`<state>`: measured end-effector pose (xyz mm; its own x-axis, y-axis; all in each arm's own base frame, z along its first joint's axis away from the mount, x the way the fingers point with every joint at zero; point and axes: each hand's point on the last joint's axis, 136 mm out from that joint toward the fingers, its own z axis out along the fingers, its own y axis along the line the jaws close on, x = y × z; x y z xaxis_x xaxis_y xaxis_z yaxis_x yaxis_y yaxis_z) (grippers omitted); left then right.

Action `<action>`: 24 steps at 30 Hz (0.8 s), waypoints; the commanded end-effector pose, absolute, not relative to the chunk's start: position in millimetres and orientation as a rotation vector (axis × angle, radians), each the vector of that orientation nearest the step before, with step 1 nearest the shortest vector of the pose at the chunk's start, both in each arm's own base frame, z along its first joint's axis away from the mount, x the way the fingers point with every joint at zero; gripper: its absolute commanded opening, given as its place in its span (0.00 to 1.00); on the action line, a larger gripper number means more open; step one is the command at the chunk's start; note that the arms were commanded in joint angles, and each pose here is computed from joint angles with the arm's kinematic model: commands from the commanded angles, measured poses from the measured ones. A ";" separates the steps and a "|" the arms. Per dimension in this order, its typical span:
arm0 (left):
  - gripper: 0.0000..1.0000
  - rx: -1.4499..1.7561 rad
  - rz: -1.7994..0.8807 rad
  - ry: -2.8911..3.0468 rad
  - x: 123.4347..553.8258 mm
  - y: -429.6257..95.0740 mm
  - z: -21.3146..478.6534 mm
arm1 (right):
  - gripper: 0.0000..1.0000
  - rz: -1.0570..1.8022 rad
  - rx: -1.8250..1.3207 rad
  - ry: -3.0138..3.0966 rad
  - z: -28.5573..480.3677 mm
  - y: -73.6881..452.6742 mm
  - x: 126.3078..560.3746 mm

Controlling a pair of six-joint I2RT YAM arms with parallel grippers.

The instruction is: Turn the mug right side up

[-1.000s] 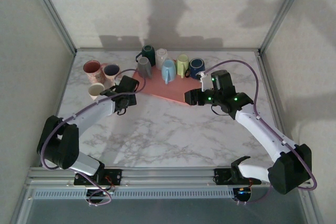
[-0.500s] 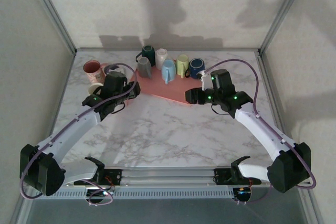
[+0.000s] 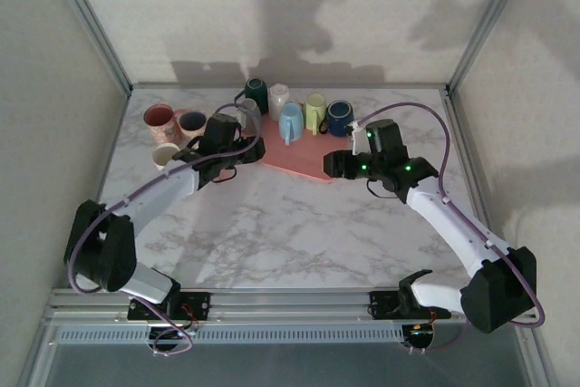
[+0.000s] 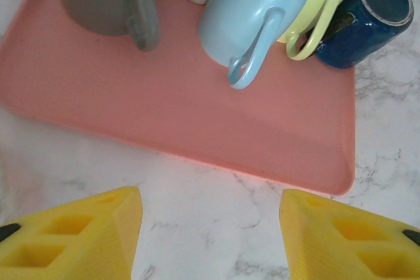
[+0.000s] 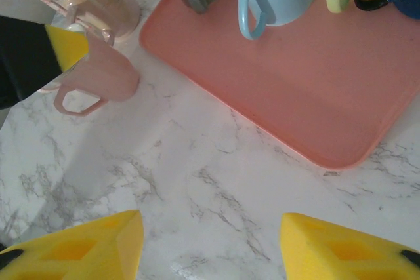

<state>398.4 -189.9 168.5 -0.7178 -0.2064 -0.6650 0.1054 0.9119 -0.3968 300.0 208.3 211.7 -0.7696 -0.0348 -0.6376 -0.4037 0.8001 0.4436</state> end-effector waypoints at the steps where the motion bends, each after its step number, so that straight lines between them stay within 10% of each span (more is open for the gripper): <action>1: 0.56 0.056 -0.555 2.231 418.6 -214.0 185.0 | 0.58 0.761 -0.263 2.375 213.9 203.2 307.4; 24: 0.55 0.166 -0.335 2.367 512.0 -275.5 102.5 | 0.59 0.911 0.101 2.427 197.5 168.2 336.1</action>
<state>509.1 -277.9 114.7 -0.7079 -0.0281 -0.7058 0.2438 0.9281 -0.2815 335.1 167.9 189.9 -0.8597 0.2263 -0.4579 -0.1123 0.7908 0.6017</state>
